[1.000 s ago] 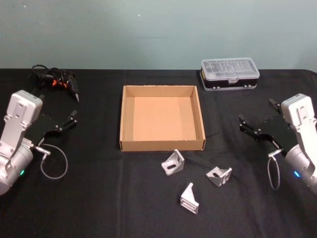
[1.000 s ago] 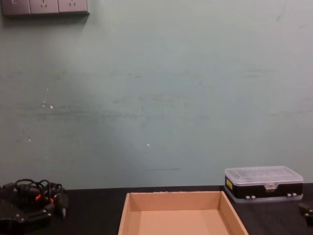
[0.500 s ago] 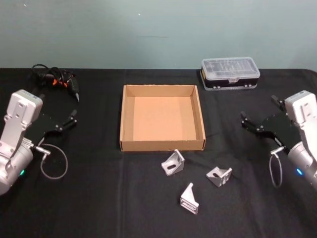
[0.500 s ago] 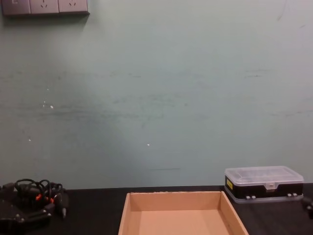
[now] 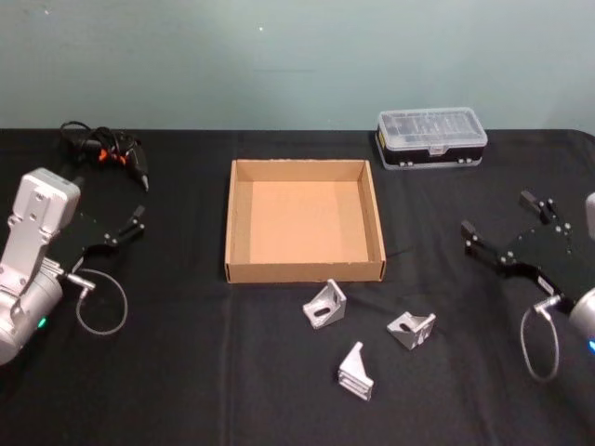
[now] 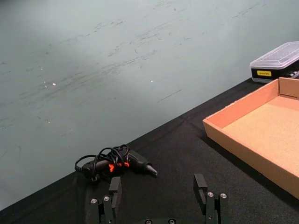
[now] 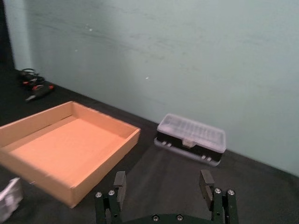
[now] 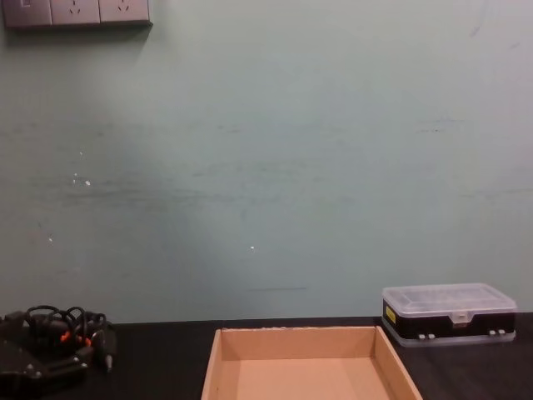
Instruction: Use one hand to pick up the angle iron from the table and place it into the box.
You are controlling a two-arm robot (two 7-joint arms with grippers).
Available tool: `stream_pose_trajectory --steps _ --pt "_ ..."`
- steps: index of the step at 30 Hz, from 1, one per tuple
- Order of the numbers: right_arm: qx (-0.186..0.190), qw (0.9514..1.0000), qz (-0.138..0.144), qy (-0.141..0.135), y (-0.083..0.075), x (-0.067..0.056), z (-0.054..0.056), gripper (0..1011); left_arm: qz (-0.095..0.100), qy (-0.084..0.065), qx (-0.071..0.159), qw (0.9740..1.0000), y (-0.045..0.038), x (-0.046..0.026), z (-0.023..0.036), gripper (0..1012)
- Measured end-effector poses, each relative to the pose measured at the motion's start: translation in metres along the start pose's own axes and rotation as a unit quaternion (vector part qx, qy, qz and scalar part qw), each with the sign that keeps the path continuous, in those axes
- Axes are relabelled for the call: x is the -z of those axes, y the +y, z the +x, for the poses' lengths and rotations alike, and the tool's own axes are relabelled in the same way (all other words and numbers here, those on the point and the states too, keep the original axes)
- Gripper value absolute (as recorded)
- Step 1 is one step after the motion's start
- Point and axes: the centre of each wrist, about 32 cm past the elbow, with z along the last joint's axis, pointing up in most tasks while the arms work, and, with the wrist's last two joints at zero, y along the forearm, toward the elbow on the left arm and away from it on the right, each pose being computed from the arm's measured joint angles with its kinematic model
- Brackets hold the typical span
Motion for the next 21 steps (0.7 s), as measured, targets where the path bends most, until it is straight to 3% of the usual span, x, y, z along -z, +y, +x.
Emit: stream_pose_trajectory --steps 7,12,17,21 --pt "-0.041 0.9985 -0.018 0.031 -0.030 -0.012 -0.001 1003 0.000 0.000 0.000 1.0000 0.0000 0.0000 0.0000 1012" --pt "-0.073 0.9949 -0.042 0.055 -0.053 -0.022 -0.009 1003 0.000 0.000 0.000 1.0000 0.0000 0.0000 0.0000 1011" --pt "-0.104 0.9901 -0.061 0.071 -0.067 -0.029 -0.020 1003 0.000 0.000 0.000 1.0000 0.0000 0.0000 0.0000 1011" --pt "-0.118 0.9868 -0.078 0.080 -0.068 -0.031 -0.025 1002 0.000 0.000 0.000 1.0000 0.0000 0.0000 0.0000 1011"
